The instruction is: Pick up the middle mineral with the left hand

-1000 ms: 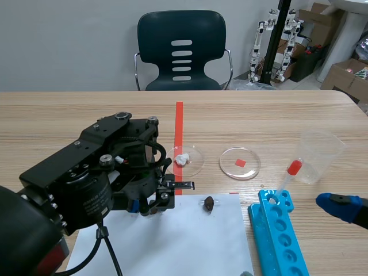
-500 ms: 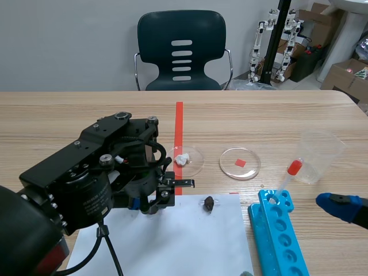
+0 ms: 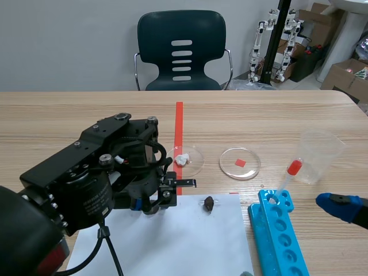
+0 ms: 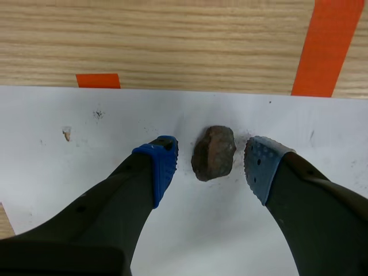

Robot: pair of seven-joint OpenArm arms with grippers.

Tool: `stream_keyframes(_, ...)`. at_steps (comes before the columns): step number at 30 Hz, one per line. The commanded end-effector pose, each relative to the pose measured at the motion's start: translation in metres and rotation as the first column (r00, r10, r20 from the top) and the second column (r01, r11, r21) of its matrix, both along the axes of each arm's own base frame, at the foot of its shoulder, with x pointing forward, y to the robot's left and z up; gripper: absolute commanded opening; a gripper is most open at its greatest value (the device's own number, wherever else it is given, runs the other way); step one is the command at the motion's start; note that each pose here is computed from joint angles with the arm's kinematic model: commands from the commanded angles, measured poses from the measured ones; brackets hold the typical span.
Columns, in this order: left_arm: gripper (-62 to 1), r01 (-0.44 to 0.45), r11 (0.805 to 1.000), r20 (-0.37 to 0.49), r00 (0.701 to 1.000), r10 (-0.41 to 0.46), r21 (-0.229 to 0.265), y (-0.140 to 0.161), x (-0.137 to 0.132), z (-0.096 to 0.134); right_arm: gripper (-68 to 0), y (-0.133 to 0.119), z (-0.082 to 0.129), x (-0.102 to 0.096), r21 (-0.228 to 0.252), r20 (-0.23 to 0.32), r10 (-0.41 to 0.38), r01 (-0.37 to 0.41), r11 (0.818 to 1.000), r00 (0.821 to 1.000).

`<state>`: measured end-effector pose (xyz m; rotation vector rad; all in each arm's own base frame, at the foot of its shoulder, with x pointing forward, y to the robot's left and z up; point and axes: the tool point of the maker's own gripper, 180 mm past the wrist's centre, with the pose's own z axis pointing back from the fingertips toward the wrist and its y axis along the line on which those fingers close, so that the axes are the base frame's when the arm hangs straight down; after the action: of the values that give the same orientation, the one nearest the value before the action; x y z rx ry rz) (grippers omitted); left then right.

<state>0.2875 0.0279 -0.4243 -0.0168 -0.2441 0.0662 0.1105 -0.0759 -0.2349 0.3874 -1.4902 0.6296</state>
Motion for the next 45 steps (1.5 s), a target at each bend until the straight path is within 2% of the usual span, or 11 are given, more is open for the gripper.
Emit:
stream_keyframes(1, -32.5, 0.006, 1.000, 0.013, 1.000, -0.006, -0.015, -0.007, 0.005, 0.005, 0.4, 0.000, 0.008, 0.003, 0.019, 0.028, 0.000, 0.000, 1.000, 1.000)
stream_keyframes(10, -32.6, 0.006, 1.000, 0.021, 1.000, -0.006, -0.017, -0.008, 0.006, 0.005, 0.4, 0.000, 0.008, 0.003, 0.019, 0.028, 0.000, 0.000, 1.000, 1.000)
stream_keyframes(12, -35.4, 0.006, 1.000, 0.021, 1.000, -0.006, -0.017, -0.008, 0.006, 0.005, 0.4, 0.000, 0.008, 0.003, 0.019, 0.028, 0.000, 0.000, 1.000, 1.000)
stream_keyframes(16, -44.9, 0.006, 1.000, 0.021, 1.000, -0.006, -0.017, -0.008, 0.006, 0.005, 0.4, 0.000, 0.008, 0.003, 0.019, 0.028, 0.000, 0.000, 1.000, 1.000)
stream_keyframes(19, -47.9, 0.006, 1.000, 0.021, 1.000, -0.006, -0.017, -0.008, 0.006, 0.005, 0.4, 0.000, 0.008, 0.003, 0.019, 0.028, 0.000, 0.000, 1.000, 1.000)
stream_keyframes(30, -47.9, 0.006, 1.000, 0.029, 1.000, -0.006, -0.015, -0.007, 0.007, 0.007, 0.4, 0.000, 0.008, 0.003, 0.019, 0.028, 0.000, 0.000, 1.000, 1.000)
stream_keyframes(34, -47.9, 0.000, 1.000, 0.119, 0.993, 0.003, -0.026, 0.000, 0.017, 0.022, 0.4, 0.000, 0.008, 0.003, 0.019, 0.028, 0.000, 0.000, 1.000, 1.000)
stream_keyframes(36, -47.9, 0.002, 1.000, 0.210, 0.978, 0.004, -0.029, 0.004, 0.026, 0.035, 0.4, 0.000, 0.008, 0.003, 0.019, 0.028, 0.000, 0.000, 1.000, 1.000)
stream_keyframes(38, -47.9, 0.005, 1.000, 0.312, 0.950, 0.004, -0.029, 0.010, 0.034, 0.049, 0.4, 0.000, 0.008, 0.003, 0.019, 0.028, 0.000, 0.000, 1.000, 1.000)
stream_keyframes(41, -47.9, 0.010, 1.000, 0.462, 0.887, 0.002, -0.024, 0.019, 0.042, 0.072, 0.4, 0.000, 0.008, 0.003, 0.019, 0.028, 0.000, 0.000, 1.000, 1.000)
stream_keyframes(45, -47.9, 0.018, 1.000, 0.606, 0.796, -0.009, -0.009, 0.030, 0.043, 0.100, 0.4, 0.000, 0.008, 0.003, 0.019, 0.028, 0.000, 0.000, 1.000, 1.000)
